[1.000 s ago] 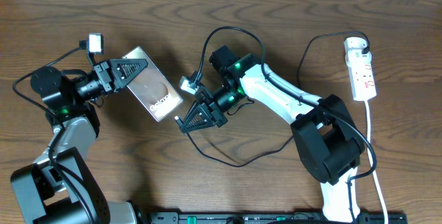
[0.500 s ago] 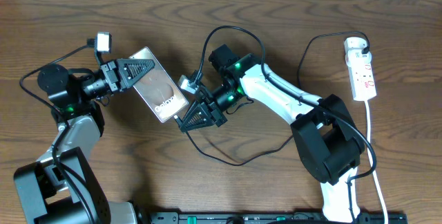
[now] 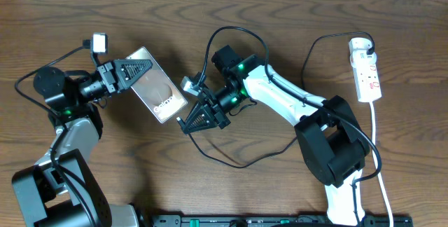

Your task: Plug charger to phone and switch on socket

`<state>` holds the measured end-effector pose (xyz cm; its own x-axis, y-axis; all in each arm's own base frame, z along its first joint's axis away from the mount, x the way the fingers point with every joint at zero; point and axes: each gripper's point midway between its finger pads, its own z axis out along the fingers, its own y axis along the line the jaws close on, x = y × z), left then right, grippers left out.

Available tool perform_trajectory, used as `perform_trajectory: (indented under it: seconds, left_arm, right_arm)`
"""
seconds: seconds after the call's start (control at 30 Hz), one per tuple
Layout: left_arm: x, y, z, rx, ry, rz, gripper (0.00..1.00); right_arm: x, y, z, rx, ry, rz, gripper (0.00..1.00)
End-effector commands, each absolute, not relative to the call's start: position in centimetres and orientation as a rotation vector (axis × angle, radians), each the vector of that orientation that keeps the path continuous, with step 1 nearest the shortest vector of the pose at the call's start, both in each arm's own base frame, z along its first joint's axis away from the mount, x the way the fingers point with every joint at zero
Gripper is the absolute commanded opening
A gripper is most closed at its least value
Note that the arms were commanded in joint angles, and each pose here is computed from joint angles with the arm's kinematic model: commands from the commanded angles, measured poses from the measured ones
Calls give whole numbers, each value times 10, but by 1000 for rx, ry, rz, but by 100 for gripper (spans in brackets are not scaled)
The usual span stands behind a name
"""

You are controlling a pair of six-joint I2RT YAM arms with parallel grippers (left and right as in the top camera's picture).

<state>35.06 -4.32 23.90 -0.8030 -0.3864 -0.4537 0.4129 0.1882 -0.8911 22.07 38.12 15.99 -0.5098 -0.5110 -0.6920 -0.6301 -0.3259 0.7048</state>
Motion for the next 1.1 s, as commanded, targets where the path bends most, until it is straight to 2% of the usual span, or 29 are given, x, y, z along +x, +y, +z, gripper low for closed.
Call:
perform_trajectory:
  seconds: [0.0, 1.07]
  left_arm:
    - [351, -42, 248, 34, 1852, -1675, 7]
    - [347, -55, 255, 109, 1842, -1672, 7]
  right_arm:
    - [220, 380, 161, -1500, 1756, 1990, 1]
    - [228, 384, 171, -1405, 1800, 2080, 1]
